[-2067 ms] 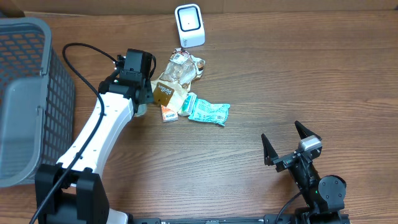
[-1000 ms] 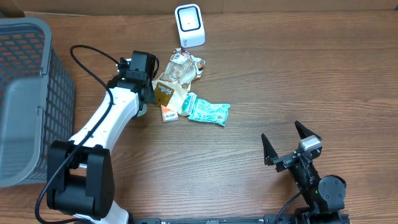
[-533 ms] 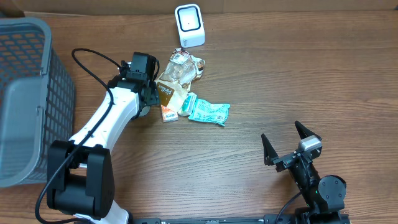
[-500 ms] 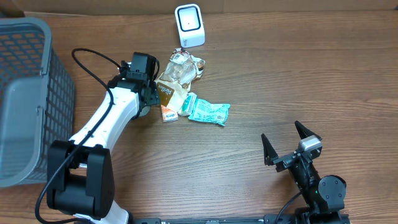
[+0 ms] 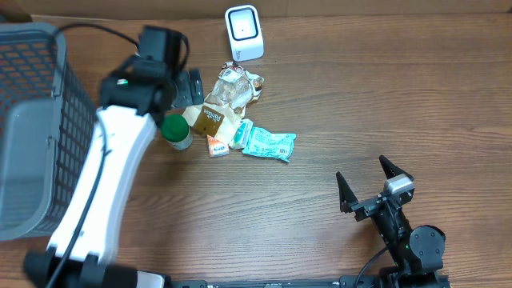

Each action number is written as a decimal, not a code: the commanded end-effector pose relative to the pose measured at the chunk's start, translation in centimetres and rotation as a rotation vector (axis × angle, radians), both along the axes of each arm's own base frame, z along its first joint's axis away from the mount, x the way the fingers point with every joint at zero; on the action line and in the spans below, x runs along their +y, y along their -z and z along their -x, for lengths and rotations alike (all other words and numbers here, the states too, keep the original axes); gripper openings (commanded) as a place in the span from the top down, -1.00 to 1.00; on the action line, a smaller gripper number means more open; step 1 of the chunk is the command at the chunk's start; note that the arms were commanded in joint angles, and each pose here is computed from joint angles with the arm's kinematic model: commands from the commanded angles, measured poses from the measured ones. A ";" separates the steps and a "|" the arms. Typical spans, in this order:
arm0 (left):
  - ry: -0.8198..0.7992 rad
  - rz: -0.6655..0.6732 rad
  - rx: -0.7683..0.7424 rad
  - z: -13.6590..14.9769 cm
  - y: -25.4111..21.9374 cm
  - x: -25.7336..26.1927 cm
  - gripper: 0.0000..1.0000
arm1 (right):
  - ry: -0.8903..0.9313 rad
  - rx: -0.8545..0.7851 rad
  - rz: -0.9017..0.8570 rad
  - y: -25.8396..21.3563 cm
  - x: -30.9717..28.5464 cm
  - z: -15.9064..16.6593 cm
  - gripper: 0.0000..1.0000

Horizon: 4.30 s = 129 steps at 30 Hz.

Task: Scan the item barcode
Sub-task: 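Withdraw the left gripper back toward the basket, then reach the right gripper toward the clear Pantree bread bag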

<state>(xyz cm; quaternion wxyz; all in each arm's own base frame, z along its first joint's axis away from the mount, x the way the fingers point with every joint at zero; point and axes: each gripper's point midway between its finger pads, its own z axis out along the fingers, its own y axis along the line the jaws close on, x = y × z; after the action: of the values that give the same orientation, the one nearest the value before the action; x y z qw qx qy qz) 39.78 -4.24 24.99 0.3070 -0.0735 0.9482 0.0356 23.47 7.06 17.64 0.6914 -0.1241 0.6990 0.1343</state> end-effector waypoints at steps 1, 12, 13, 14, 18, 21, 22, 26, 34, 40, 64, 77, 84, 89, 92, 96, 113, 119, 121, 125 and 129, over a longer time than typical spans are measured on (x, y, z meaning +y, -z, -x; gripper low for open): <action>0.087 0.033 -0.107 1.6 -6.1 0.1 -1.00 | 0.001 -0.007 -0.003 0.1 0.0 0.0 -1.00; -0.240 0.038 -0.119 7.5 -8.8 10.5 -1.00 | 0.001 -0.007 -0.003 0.1 0.0 0.0 -1.00; -0.265 0.036 -0.106 7.9 -8.6 11.3 -0.99 | 0.001 -0.007 -0.003 0.1 0.0 0.0 -1.00; -0.291 0.035 -0.092 8.4 -8.3 12.0 -1.00 | 0.001 -0.007 -0.003 0.1 0.0 0.0 -1.00; -0.357 0.033 -0.056 9.6 -7.8 13.9 -0.99 | 0.001 -0.007 -0.003 0.1 0.0 0.0 -1.00; -0.379 0.033 -0.055 9.8 -7.7 14.6 -1.00 | 0.002 -0.007 -0.003 0.1 0.0 0.0 -1.00; -0.381 0.033 -0.055 9.8 -7.7 14.7 -0.99 | 0.001 -0.007 -0.003 0.1 0.0 0.0 -1.00; -0.378 0.031 -0.052 9.8 -7.7 14.6 -0.99 | 0.001 -0.007 -0.003 0.1 0.0 0.0 -1.00; -0.378 0.032 -0.053 9.8 -7.7 14.6 -0.99 | 0.001 -0.007 -0.003 0.1 0.0 0.0 -1.00; -0.378 0.032 -0.053 9.8 -7.7 14.6 -0.99 | 0.072 -0.008 0.012 0.2 -1.2 -0.4 -1.00; -0.378 0.032 -0.053 9.8 -7.7 14.6 -1.00 | -0.342 0.053 -0.122 -9.1 5.1 2.7 -1.00; -0.378 0.032 -0.053 9.8 -7.7 14.6 -0.99 | -0.401 0.739 -0.257 -10.7 7.8 -4.4 -1.00; -0.378 0.032 -0.053 9.8 -7.7 14.6 -0.99 | -0.479 0.865 -0.412 -10.3 11.0 -10.5 -0.92; -0.378 0.032 -0.053 9.8 -7.7 14.6 -1.00 | -0.281 1.004 -0.356 -7.4 12.9 -15.9 -1.00; -0.378 0.032 -0.053 9.8 -7.7 14.6 -0.99 | -0.240 1.070 -0.349 -5.3 15.0 -18.4 -1.00; -0.378 0.032 -0.053 9.8 -7.7 14.6 -0.99 | -0.214 1.144 -0.399 -1.3 17.5 -20.5 -0.93; -0.378 0.032 -0.053 9.8 -7.7 14.6 -0.99 | -0.203 1.254 -0.391 11.0 23.5 -22.6 -0.39; -0.378 0.032 -0.053 9.8 -7.7 14.6 -0.99 | -0.123 1.286 -0.392 14.4 24.0 -22.6 -0.33; -0.378 0.032 -0.053 9.8 -7.7 14.6 -0.99 | -0.124 1.291 -0.380 15.3 24.5 -22.4 -0.35; -0.378 0.032 -0.053 9.8 -7.7 14.6 -0.99 | -0.145 1.284 -0.372 16.6 25.7 -22.2 -0.47; -0.378 0.032 -0.053 9.8 -7.7 14.6 -1.00 | -0.171 1.269 -0.366 17.8 26.8 -22.2 -0.52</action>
<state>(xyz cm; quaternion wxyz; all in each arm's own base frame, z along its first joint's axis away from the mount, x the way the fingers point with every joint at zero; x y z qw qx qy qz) 30.14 10.36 31.91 0.3067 -0.2496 0.9151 0.0787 46.01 33.11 2.54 0.1512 0.0424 0.9176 0.3652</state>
